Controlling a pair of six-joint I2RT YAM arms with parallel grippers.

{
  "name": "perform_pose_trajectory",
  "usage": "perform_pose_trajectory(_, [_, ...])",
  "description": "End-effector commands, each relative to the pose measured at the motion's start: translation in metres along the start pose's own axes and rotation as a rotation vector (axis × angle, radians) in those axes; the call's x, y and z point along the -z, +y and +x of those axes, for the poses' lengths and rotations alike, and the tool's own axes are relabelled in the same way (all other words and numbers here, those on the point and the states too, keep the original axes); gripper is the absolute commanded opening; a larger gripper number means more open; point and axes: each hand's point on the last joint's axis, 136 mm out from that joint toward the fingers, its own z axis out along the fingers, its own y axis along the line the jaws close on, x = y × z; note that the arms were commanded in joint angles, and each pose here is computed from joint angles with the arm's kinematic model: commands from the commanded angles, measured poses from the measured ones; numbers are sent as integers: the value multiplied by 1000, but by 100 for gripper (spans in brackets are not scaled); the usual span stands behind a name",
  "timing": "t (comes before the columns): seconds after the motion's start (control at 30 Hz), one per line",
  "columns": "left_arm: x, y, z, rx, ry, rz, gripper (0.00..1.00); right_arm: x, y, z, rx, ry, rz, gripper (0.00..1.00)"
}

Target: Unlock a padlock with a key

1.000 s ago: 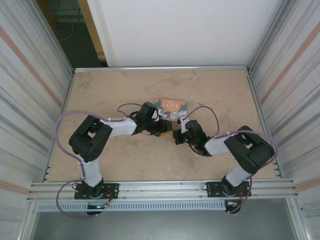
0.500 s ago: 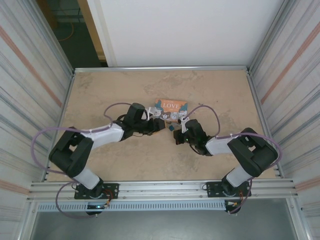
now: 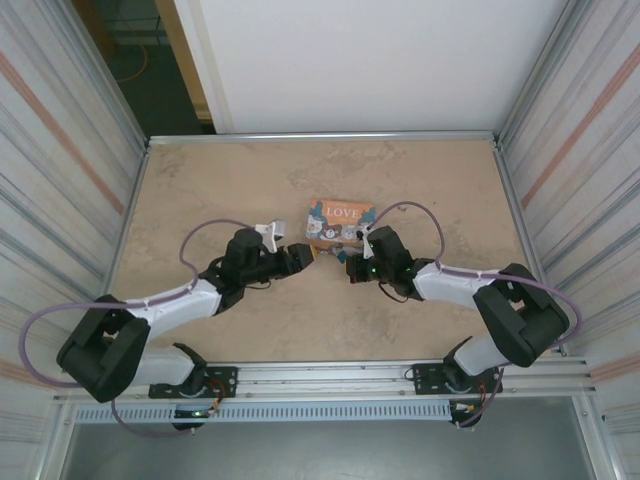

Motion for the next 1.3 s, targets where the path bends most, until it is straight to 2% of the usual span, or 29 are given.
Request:
perform_pose_trajectory(0.0, [7, -7, -10, 44, -72, 42, 55, 9, 19, -8, -135, -1, -76, 0])
perform_pose_trajectory(0.47, [4, 12, 6, 239, -92, 116, 54, 13, 39, -2, -377, -58, -117, 0])
perform_pose_trajectory(0.73, [-9, 15, 17, 271, -71, 108, 53, 16, 46, -3, -416, -120, -132, 0])
perform_pose_trajectory(1.07, [-27, 23, 20, 378, -49, 123, 45, 18, 44, -2, -412, -124, -120, 0])
perform_pose_trajectory(1.27, [-38, 24, 23, 387, -27, 129, 44, 17, 44, -2, -412, -120, -118, 0])
